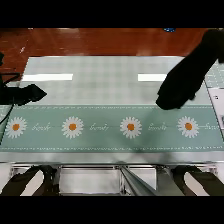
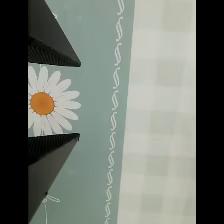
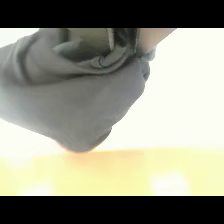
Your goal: Fold the shirts.
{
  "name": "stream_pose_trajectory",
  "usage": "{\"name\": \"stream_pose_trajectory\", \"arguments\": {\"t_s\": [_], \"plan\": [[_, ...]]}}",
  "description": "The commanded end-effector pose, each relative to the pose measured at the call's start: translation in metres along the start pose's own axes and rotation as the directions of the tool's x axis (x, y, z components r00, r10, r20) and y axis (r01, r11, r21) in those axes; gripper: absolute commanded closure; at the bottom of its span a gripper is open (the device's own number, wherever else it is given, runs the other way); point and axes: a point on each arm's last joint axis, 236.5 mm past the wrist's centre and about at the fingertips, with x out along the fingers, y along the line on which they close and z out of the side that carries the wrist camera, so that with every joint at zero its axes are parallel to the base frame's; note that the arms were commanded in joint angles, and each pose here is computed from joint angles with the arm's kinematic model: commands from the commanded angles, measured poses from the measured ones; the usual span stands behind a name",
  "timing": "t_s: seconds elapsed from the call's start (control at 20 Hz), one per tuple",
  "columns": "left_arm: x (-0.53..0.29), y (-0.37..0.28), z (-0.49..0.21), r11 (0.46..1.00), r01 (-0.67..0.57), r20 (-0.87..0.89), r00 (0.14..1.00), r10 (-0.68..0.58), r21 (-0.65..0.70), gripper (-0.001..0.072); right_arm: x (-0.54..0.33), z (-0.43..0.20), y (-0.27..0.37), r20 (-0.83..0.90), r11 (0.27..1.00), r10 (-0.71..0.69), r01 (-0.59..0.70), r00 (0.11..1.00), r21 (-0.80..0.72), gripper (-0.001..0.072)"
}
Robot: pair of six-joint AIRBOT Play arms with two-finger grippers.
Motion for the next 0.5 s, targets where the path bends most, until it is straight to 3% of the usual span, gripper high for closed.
{"name": "stream_pose_trajectory", "arguments": {"t_s": [0.0, 0.15, 0.45], "plan": [[-0.003, -0.002, 0.002, 1.000, 0.008, 0.014, 1.000, -0.008, -0.001, 0.0201, -0.058, 0.075, 0.059, 0.222, 0.989, 0.136, -0.117, 0.965, -0.095, 0.0677], [-0.004, -0.002, 0.014, 1.000, 0.010, 0.064, 0.998, -0.009, -0.009, 0.0201, -0.071, 0.083, 0.104, 0.231, 0.962, 0.259, -0.227, 0.938, -0.154, 0.0677], [-0.004, -0.005, 0.018, 1.000, 0.024, 0.080, 0.997, -0.023, -0.017, 0.0201, -0.054, 0.044, 0.204, 0.075, 0.852, 0.494, -0.465, 0.866, -0.239, 0.0677]]}}
